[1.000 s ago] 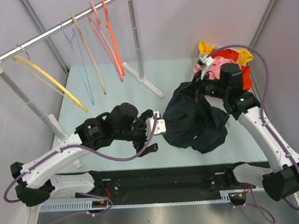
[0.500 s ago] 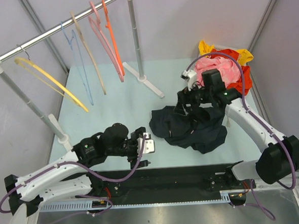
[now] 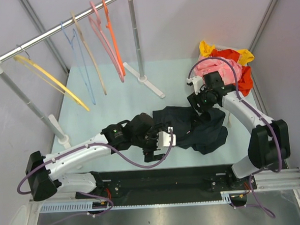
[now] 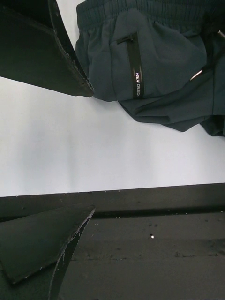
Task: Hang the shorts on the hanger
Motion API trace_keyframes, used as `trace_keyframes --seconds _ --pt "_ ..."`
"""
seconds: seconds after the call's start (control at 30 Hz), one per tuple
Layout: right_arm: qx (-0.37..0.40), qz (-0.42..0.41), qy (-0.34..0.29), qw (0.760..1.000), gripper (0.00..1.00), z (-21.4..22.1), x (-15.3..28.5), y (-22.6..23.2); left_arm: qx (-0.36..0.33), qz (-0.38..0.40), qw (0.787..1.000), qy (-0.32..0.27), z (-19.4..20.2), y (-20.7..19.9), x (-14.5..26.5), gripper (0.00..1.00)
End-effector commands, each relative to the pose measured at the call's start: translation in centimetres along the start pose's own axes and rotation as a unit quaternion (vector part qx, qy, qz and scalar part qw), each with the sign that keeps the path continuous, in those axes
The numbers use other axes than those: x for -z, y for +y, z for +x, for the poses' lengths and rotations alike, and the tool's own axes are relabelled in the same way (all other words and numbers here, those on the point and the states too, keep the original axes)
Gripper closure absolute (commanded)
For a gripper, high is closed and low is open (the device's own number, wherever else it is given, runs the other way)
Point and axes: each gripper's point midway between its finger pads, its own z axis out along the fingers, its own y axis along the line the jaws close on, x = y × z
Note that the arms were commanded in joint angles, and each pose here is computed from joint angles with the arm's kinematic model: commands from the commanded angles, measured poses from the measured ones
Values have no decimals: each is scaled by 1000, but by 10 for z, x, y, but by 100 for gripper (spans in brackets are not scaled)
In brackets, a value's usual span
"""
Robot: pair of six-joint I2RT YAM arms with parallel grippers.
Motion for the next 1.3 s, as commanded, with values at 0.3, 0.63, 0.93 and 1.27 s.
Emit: trace_keyframes --seconds 0.3,0.63,0.93,1.27 --pt "29 96 39 994 43 9 -42 -60 15 -29 999 -12 -27 79 3 0" --pt "-68 93 12 993 100 17 10 -69 71 -28 996 -43 -45 156 -32 3" --pt "-102 54 -7 993 100 17 39 -47 48 -46 996 -54 -58 206 -70 3" --pt "-102 65 -31 992 100 14 65 -45 26 -3 999 -22 -29 209 -113 5"
